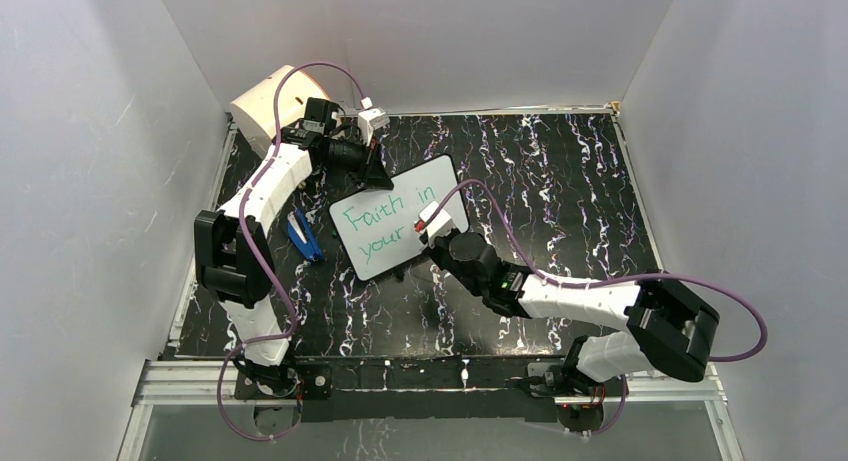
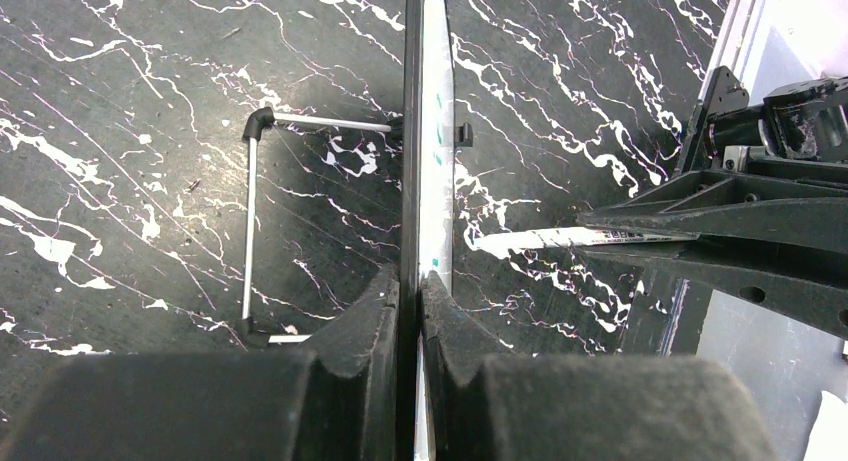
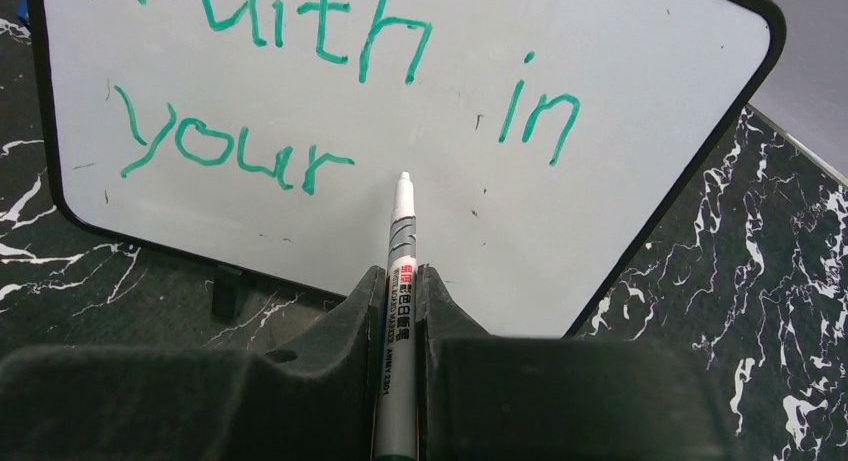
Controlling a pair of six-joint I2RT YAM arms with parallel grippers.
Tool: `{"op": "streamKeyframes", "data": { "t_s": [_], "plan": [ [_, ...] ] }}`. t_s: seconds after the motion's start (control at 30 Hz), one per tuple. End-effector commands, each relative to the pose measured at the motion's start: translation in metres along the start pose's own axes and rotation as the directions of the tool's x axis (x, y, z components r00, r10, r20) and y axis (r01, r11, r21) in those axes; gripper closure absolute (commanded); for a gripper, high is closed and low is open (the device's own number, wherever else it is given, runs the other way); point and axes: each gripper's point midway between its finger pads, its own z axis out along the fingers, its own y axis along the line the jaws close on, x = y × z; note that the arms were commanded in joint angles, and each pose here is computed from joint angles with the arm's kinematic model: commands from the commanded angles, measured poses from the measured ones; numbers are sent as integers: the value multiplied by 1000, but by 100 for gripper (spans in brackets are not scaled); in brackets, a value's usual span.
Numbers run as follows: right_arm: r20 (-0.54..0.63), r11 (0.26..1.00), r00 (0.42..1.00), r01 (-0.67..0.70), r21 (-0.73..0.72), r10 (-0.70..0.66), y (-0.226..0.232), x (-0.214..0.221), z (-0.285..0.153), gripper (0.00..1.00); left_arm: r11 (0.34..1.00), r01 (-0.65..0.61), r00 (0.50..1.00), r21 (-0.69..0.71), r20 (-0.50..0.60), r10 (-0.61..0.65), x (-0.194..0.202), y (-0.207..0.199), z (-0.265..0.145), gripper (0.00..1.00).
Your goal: Write a sentence on the whiteboard
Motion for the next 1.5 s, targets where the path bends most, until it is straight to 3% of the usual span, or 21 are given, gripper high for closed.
{"op": "streamKeyframes", "data": {
  "t_s": [0.0, 1.47],
  "plan": [
    [117, 999, 992, -40, 30, 37, -5, -43, 6, 100, 997, 41, 994, -63, -101, -48, 32, 7, 3, 100],
    [-1, 997, 1000, -22, 67, 22, -4, -14, 17, 100, 997, 53, 993, -59, -100, -58, 31, 6, 4, 100]
  ]
}}
